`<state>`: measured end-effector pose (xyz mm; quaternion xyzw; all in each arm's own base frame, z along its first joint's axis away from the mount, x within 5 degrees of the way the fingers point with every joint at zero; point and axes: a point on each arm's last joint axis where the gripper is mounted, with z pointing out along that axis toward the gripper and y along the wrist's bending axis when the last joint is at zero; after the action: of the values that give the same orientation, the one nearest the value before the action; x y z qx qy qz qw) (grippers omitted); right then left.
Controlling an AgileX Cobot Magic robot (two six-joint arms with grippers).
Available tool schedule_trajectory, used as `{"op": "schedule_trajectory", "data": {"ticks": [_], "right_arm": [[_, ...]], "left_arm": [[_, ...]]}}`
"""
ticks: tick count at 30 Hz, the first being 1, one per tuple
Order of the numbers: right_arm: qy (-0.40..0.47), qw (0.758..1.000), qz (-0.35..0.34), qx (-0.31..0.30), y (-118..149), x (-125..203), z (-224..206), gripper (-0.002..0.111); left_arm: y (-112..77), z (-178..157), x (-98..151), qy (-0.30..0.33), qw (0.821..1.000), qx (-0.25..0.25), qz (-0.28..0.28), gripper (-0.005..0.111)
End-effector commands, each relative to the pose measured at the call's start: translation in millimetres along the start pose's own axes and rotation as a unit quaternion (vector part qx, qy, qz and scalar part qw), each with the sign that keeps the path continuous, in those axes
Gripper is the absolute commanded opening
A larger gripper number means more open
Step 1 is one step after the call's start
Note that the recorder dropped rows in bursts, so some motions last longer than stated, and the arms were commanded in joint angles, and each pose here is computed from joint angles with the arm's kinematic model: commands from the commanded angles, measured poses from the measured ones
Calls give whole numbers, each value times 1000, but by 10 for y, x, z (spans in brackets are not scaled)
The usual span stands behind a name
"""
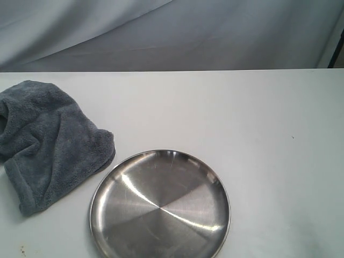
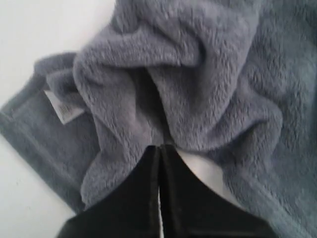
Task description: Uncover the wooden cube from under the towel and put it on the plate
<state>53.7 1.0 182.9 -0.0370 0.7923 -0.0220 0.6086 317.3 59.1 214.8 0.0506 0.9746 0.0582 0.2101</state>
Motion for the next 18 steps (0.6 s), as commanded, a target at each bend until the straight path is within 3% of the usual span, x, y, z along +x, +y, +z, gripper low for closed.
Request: {"op": "schedule_trajectory", "data": {"ticks": [1, 8, 15, 18], "right_arm": [[-2, 1000, 2, 3, -2, 7, -1, 0], [-2, 1000, 2, 3, -2, 7, -1, 0], [-2, 1000, 2, 3, -2, 7, -1, 0], [-2, 1000, 2, 3, -2, 7, -1, 0]], "left_arm": [[-15, -23, 80, 49, 999, 12, -7, 0], [-66, -6, -32, -9, 998, 37, -58, 0], [-396, 8, -165, -44, 993, 61, 89, 1], [-535, -9, -255, -82, 989, 57, 110, 1]]}}
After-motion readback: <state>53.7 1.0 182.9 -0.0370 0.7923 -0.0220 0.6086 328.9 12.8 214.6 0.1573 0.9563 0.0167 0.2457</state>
